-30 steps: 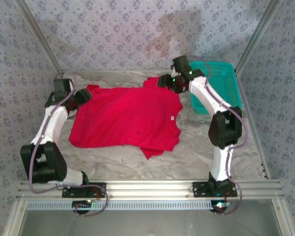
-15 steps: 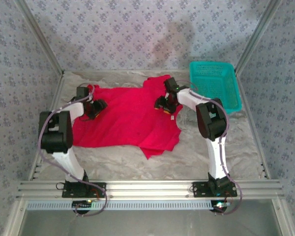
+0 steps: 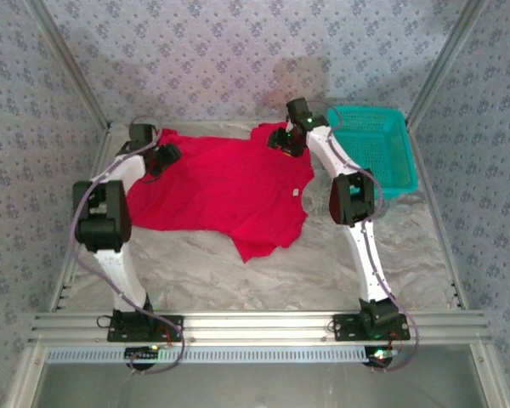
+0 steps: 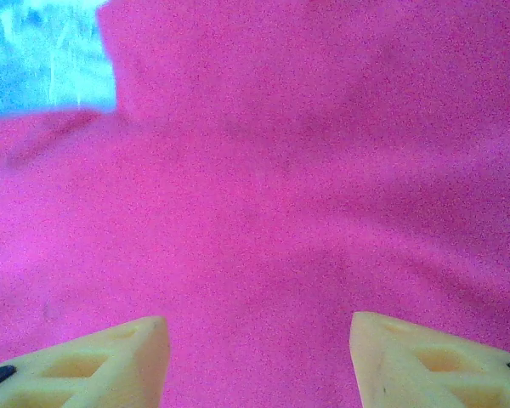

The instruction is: Fold the inside-out t-shirt

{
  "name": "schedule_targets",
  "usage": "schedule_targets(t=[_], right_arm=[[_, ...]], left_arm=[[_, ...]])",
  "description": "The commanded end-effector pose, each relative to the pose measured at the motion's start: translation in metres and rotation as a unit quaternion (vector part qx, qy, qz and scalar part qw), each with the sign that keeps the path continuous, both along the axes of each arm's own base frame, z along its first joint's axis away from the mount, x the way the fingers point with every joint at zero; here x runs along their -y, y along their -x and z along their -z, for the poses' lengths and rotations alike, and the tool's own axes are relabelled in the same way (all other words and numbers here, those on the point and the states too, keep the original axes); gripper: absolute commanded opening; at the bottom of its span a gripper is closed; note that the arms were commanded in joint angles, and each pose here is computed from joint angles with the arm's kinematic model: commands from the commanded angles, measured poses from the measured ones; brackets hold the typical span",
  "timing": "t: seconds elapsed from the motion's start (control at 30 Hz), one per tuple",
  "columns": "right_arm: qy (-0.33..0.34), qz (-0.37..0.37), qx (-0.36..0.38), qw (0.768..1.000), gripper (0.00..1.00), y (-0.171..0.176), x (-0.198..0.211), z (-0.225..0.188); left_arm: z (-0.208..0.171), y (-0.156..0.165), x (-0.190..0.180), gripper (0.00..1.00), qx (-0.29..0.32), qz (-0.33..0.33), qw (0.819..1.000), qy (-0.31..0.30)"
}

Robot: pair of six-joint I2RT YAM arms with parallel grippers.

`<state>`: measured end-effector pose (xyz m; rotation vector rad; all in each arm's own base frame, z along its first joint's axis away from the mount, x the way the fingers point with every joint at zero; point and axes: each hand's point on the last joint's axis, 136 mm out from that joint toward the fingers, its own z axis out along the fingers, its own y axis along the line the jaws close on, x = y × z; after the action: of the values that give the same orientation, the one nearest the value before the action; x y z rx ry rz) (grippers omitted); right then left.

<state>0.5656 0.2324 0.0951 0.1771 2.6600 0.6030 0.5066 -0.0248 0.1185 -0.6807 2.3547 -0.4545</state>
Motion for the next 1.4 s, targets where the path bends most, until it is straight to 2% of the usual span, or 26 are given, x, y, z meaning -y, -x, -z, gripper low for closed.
schedule_targets(t=[0.0, 0.07, 0.17, 0.33, 0.47, 0.63, 0.77, 1.03, 1.1, 1.27, 1.3, 1.37], right_arm=[[0.018, -0.043, 0.052, 0.998, 0.6, 0.056, -0.006, -0.083], [0.021, -0.042, 0.067, 0.997, 0.6, 0.089, 0.0, -0.094], [0.02, -0.044, 0.075, 0.996, 0.58, 0.136, 0.002, -0.097], [0.031, -0.06, 0.072, 0.995, 0.54, 0.199, -0.001, -0.082], [0.029, -0.062, 0.032, 0.997, 0.54, 0.241, 0.007, -0.045], [0.029, -0.074, -0.009, 0.997, 0.53, 0.273, 0.011, -0.016], [0.029, -0.1, -0.036, 0.994, 0.53, 0.298, -0.002, 0.001], [0.015, -0.125, -0.079, 0.989, 0.59, 0.34, -0.03, 0.021], [0.018, -0.13, -0.085, 0.988, 0.61, 0.346, -0.036, 0.022], [0.031, -0.134, -0.116, 0.984, 0.64, 0.364, -0.046, 0.037], [0.032, -0.132, -0.12, 0.983, 0.65, 0.364, -0.049, 0.042], [0.037, -0.123, -0.125, 0.984, 0.65, 0.357, -0.056, 0.052]], left_arm=[[-0.056, 0.063, -0.031, 0.65, 0.005, -0.034, 0.998, -0.057], [-0.037, 0.104, -0.051, 0.62, -0.043, -0.063, 0.996, -0.049], [-0.008, 0.146, -0.077, 0.61, -0.085, -0.111, 0.99, -0.019], [0.022, 0.182, -0.111, 0.59, -0.102, -0.181, 0.978, 0.011], [0.04, 0.184, -0.113, 0.57, -0.123, -0.184, 0.975, 0.03], [0.055, 0.179, -0.112, 0.53, -0.126, -0.187, 0.973, 0.041], [0.06, 0.167, -0.112, 0.47, -0.114, -0.193, 0.973, 0.059], [0.084, 0.156, -0.1, 0.5, -0.126, -0.187, 0.968, 0.109], [0.089, 0.156, -0.097, 0.41, -0.127, -0.184, 0.968, 0.115], [0.087, 0.155, -0.097, 0.05, -0.123, -0.181, 0.969, 0.115], [0.083, 0.155, -0.098, 0.0, -0.118, -0.182, 0.97, 0.114], [0.07, 0.155, -0.099, 0.0, -0.103, -0.186, 0.971, 0.11]])
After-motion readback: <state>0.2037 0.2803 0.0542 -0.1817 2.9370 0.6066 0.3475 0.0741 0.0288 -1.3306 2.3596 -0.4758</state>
